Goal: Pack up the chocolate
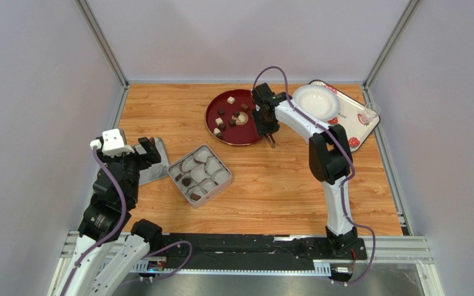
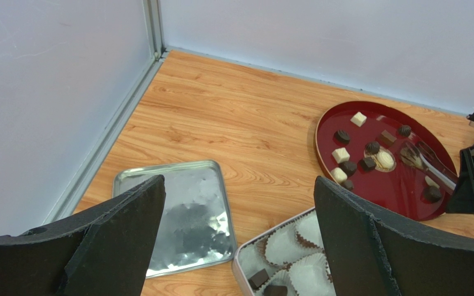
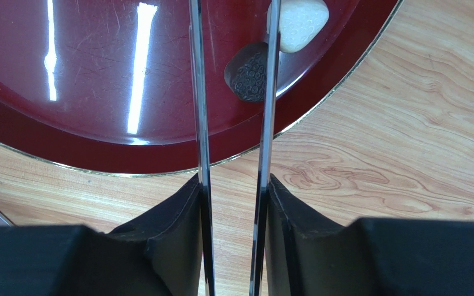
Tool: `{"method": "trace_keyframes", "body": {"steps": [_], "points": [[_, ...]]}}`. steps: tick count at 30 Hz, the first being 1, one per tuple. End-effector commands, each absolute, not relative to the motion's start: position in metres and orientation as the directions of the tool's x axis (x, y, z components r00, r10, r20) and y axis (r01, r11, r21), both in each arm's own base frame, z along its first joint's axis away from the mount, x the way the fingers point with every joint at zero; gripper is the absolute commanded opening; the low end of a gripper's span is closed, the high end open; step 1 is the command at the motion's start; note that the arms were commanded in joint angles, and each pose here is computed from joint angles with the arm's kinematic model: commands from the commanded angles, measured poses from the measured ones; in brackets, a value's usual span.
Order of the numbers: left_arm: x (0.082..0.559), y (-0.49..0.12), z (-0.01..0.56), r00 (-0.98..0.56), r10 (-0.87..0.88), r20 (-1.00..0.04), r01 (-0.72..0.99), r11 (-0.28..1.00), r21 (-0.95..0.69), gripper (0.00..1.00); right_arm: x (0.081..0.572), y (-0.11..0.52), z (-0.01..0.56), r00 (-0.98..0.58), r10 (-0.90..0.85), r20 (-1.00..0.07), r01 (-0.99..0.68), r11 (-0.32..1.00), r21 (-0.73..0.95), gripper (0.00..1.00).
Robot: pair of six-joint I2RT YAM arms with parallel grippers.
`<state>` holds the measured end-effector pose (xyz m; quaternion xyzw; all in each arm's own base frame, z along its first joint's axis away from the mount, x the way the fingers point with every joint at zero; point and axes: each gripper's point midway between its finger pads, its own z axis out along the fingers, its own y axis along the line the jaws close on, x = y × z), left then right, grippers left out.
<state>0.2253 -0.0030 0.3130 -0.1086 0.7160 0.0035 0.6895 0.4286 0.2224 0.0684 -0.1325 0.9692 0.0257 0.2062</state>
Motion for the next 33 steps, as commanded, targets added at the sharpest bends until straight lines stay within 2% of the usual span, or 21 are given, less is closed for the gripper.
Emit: {"method": "trace_keyframes", "body": {"steps": [1,2,5,20,33], "points": [[0.227,-0.004,0.318,-0.004,-0.159,-0.987,-0.153,0.976,-0.156,0.98,0.441,0.226,0.093,-0.852,-0.22,-0.475,-0.257,0.966,0.013,0.34],[0.228,-0.004,0.318,-0.005,-0.158,-0.987,-0.154,0.976,-0.155,0.98,0.44,0.226,0.095,-0.851,-0.223,-0.476,-0.261,0.965,0.014,0.31],[0.228,-0.004,0.318,-0.007,-0.157,-0.988,-0.155,0.976,-0.155,0.98,0.436,0.223,0.105,-0.84,-0.224,-0.494,-0.264,0.965,0.011,0.29],[0.23,-0.005,0.315,-0.017,-0.15,-0.989,-0.156,0.977,-0.146,0.98,0.407,0.225,0.146,-0.787,-0.266,-0.556,-0.333,0.943,0.019,0.28],[0.233,-0.005,0.312,-0.03,-0.141,-0.99,-0.165,0.977,-0.134,0.98,0.341,0.271,0.177,-0.689,-0.413,-0.596,-0.525,0.851,0.017,0.28]]}}
